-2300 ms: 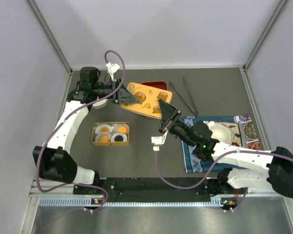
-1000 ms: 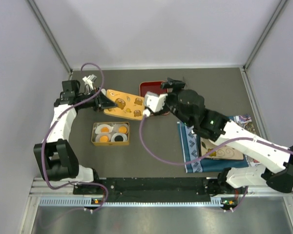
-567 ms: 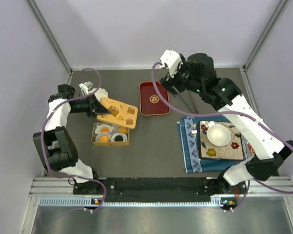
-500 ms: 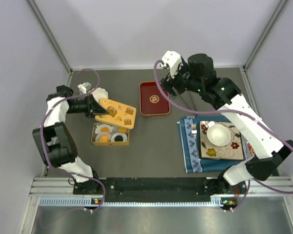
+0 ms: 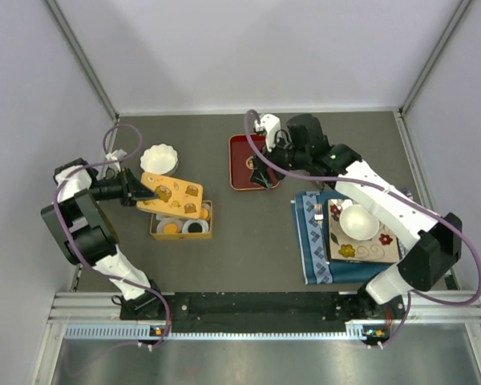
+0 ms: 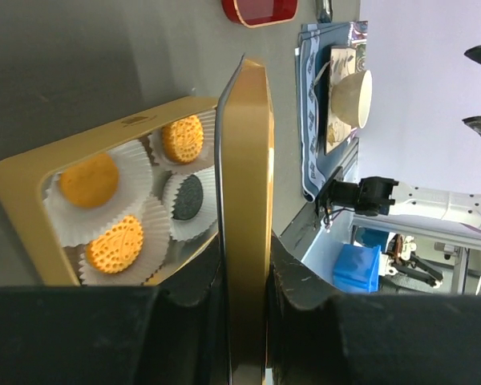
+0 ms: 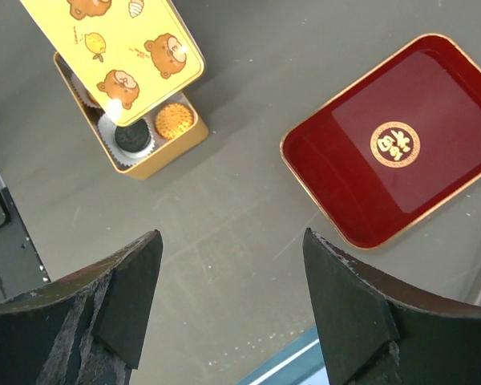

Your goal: Pack the cookies

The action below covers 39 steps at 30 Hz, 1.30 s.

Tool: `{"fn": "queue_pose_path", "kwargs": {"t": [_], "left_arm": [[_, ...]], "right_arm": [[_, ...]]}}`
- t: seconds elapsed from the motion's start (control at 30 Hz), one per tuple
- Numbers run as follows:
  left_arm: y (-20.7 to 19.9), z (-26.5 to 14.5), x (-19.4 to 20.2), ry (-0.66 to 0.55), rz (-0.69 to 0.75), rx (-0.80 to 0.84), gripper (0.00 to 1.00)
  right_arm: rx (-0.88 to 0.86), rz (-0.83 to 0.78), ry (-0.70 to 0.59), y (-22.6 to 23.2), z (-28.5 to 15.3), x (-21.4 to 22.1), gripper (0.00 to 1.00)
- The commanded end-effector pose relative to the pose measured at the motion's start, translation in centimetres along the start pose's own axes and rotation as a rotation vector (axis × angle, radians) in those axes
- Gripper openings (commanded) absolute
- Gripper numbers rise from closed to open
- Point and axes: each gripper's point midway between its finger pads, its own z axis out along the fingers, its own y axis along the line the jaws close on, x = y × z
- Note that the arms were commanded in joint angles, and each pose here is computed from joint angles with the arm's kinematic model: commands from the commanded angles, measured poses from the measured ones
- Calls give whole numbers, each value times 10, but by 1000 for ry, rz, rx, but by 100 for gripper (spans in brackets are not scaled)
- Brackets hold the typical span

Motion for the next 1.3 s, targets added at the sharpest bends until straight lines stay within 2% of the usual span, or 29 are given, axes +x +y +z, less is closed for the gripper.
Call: {"fn": "queue_pose_path", "kwargs": {"t": [0.0,0.23,0.6,0.7,1.0,1.27], "left_arm": [[9,-6,11,7,-7,40,0],[16,-12,22,-8,-100,171,0],[40,-7,30,-25,-124,167,0],[33,-8,33,-28,-166,202,0],[31,-7,26,-54,-162,230,0],[8,0,17,-33,-69,232,0]], "right_arm": [[-66,53,-112,8,13,-24,71],[-119,110,-102,16,38,-12,71],[-170,135,-66,39,69,7,70],[-181,125,-69,47,75,6,70],[-187,100,-61,59,88,7,70],[-157,81,-70,54,91,0,70]]}}
